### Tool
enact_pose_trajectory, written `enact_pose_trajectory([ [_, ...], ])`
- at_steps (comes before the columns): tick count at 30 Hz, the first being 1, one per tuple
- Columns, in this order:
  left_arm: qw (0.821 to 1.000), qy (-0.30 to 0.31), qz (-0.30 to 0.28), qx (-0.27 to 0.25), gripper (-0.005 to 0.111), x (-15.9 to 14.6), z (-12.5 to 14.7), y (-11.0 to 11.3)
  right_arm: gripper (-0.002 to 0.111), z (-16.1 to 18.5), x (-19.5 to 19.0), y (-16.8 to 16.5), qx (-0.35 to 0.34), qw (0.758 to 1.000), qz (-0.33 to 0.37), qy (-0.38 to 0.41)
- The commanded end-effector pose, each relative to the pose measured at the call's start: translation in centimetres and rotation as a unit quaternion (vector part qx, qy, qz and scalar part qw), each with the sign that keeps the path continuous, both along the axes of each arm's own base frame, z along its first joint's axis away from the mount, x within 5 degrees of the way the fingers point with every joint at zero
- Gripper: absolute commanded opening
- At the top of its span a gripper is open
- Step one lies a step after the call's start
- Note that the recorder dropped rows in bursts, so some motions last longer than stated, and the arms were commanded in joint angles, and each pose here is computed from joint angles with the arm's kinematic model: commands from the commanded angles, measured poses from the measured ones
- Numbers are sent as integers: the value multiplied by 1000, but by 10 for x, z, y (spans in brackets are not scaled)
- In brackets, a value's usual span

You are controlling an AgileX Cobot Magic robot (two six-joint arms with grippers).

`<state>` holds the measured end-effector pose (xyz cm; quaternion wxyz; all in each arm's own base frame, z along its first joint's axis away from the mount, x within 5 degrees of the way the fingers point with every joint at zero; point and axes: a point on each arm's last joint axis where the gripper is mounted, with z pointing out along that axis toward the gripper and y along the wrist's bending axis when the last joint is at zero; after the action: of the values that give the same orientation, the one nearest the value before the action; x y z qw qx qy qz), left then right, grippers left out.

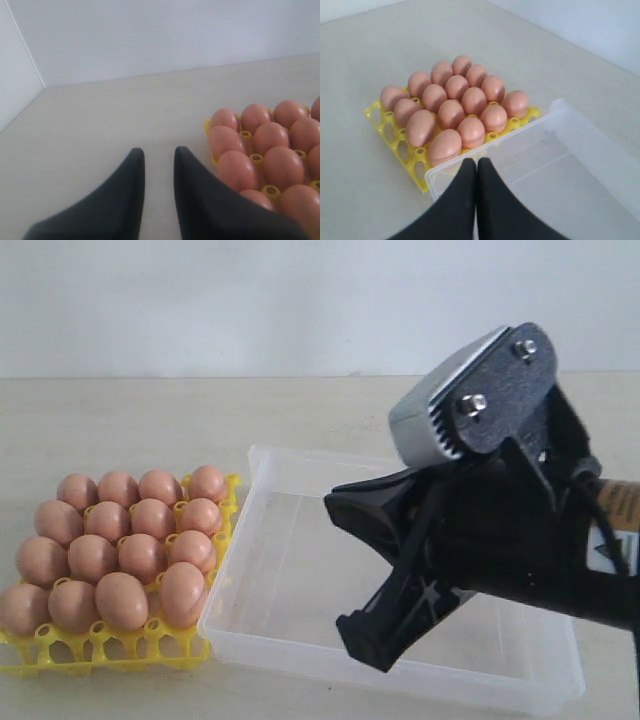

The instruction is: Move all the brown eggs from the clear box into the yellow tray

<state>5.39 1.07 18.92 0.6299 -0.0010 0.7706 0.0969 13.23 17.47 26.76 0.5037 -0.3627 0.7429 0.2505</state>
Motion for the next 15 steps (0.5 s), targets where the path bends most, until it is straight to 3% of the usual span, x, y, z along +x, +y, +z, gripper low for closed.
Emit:
enact_pose_trajectory([
  [1, 1000, 0, 1, -2, 22, 0, -1, 0, 0, 5, -3, -13, -16, 1000, -3, -7],
  [11, 1000, 0, 1, -2, 22, 0, -1, 0, 0, 13, -12, -31, -11, 999, -9, -30],
  [15, 1000, 0, 1, -2, 22, 0, -1, 0, 0, 1, -20, -47, -12, 999, -20, -26],
])
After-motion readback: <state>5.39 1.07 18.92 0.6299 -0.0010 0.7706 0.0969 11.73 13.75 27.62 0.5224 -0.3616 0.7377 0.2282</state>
